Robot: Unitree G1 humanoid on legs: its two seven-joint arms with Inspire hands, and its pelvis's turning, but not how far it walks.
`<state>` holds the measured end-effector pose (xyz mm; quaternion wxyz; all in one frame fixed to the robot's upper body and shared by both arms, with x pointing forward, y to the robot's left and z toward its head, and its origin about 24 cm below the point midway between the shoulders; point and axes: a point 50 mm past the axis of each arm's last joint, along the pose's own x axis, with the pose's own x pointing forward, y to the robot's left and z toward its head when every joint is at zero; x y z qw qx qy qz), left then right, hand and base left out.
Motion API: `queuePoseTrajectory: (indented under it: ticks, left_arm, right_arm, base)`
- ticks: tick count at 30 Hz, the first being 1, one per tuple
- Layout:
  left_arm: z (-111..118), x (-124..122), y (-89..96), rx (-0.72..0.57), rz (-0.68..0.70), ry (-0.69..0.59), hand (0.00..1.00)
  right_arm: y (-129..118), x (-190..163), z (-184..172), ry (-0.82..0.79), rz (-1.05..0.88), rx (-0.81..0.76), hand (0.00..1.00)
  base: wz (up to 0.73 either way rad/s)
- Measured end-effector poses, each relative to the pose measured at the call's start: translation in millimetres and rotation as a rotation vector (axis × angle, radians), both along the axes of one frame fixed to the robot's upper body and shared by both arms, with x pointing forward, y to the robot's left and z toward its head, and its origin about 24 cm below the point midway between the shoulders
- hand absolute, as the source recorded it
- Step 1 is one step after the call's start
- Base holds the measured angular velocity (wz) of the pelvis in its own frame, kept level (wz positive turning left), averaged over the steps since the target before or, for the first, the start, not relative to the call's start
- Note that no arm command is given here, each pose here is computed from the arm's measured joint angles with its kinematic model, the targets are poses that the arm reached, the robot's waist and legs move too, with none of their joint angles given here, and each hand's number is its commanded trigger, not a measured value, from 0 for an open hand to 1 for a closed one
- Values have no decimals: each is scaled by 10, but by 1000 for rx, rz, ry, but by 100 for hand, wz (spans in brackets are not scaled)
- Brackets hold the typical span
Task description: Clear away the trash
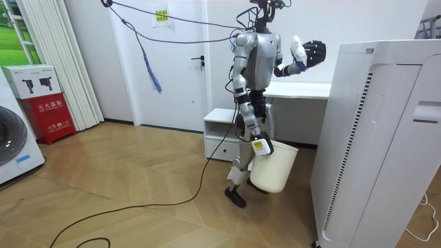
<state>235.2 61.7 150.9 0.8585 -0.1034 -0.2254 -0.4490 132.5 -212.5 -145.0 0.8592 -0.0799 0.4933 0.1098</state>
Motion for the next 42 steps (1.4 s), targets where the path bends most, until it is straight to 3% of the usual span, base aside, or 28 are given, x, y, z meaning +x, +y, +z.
queuePoseTrajectory:
  ticks: [7, 9, 11, 14, 17, 27, 42]
  left_arm:
    - [-257, 101, 291, 131, 138, 60, 100]
    - [-416, 111, 362, 159, 171, 125, 100]
    - [-750, 117, 467, 214, 215, 258, 100]
    - [-1063, 120, 555, 316, 259, 363, 100]
    - [-1331, 85, 551, 390, 258, 451, 100]
    - [-1872, -42, 585, 530, 280, 624, 100]
    - [-2326, -204, 690, 627, 308, 816, 100]
  right_arm:
    - [-19, -4, 1, 0, -4, -7, 100]
    - [-28, -6, 0, -2, -23, -10, 100]
    - [-38, -18, -11, 4, -40, -24, 100]
    - [-54, 57, 0, 0, -41, -42, 100]
    - [-46, 147, 15, -8, -23, -69, 100]
    - [16, 382, 97, -70, -2, -69, 100]
    - [144, 510, 131, -104, 5, -50, 100]
  base:
    - [2]
    - [14]
    - [13]
    - [16]
    - [17]
    - [1]
    - [0]
